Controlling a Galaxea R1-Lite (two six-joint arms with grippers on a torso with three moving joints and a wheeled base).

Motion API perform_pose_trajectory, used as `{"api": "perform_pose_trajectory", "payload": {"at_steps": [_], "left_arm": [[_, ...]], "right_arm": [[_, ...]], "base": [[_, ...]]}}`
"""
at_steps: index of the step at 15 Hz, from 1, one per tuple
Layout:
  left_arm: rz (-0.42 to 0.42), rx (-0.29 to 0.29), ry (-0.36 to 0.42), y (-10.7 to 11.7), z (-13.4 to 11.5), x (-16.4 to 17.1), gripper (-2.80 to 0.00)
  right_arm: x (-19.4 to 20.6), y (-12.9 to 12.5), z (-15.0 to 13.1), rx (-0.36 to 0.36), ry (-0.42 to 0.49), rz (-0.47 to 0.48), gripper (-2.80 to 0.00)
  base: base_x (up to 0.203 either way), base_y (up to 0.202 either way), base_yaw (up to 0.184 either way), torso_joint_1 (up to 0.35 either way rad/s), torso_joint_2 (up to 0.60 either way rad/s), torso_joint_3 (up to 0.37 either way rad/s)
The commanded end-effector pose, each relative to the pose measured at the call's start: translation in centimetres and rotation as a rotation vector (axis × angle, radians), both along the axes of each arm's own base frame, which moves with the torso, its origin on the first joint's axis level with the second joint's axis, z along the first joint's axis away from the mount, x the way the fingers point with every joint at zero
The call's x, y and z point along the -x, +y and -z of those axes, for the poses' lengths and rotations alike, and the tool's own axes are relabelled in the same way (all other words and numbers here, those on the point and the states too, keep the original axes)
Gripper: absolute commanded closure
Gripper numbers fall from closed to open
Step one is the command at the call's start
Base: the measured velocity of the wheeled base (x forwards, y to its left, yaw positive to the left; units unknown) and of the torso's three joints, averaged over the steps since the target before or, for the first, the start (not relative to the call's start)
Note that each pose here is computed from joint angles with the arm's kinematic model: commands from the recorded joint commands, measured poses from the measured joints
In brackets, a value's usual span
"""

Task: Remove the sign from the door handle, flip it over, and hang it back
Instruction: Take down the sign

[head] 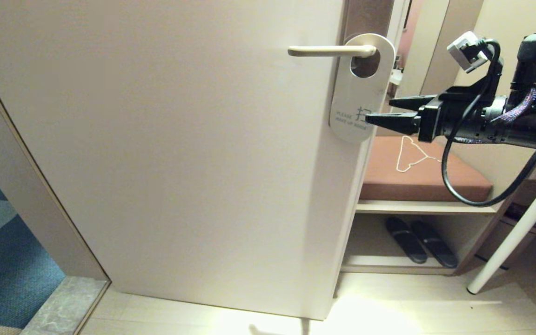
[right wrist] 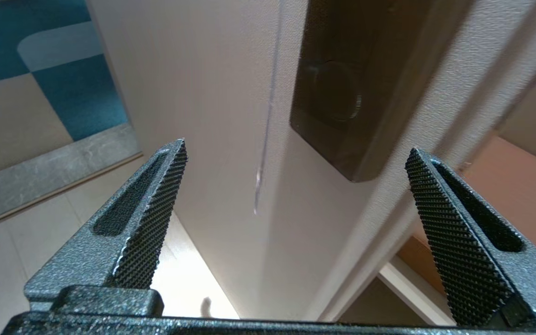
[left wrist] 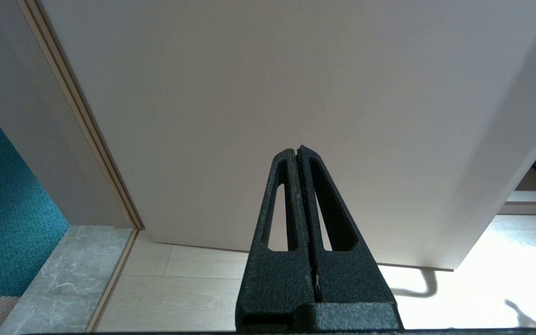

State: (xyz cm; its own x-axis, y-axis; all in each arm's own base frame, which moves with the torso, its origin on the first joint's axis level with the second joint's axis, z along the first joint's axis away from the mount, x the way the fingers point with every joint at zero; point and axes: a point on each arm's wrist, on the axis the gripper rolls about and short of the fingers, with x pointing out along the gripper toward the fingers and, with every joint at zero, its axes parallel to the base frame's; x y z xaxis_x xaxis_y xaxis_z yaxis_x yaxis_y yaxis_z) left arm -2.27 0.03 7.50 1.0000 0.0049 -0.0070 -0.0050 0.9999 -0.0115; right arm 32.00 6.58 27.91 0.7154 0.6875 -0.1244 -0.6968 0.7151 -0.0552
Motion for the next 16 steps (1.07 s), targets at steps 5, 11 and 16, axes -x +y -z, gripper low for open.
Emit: {"api": "perform_pose_trajectory", "payload": {"at_steps": [5, 11, 16], "left_arm": [[-0.001, 0.001, 0.002, 0.0, 0.0, 0.0, 0.00], [-0.001, 0.001, 0.002, 0.0, 0.0, 0.0, 0.00], [-0.001, 0.001, 0.002, 0.0, 0.0, 0.0, 0.00]], "right_arm": [[-0.3, 0.4, -0.4, -0.028, 0.002, -0.073, -2.80], [-2.2, 0.8, -0.5, -0.038, -0.008, -0.090, -2.80], [-3.5, 2.5, -0.3, -0.043, -0.011, -0.124, -2.80]], "base": [[0.000, 0.000, 0.000, 0.000, 0.00, 0.000], [0.000, 0.000, 0.000, 0.000, 0.00, 0.000], [0.000, 0.000, 0.000, 0.000, 0.00, 0.000]]}}
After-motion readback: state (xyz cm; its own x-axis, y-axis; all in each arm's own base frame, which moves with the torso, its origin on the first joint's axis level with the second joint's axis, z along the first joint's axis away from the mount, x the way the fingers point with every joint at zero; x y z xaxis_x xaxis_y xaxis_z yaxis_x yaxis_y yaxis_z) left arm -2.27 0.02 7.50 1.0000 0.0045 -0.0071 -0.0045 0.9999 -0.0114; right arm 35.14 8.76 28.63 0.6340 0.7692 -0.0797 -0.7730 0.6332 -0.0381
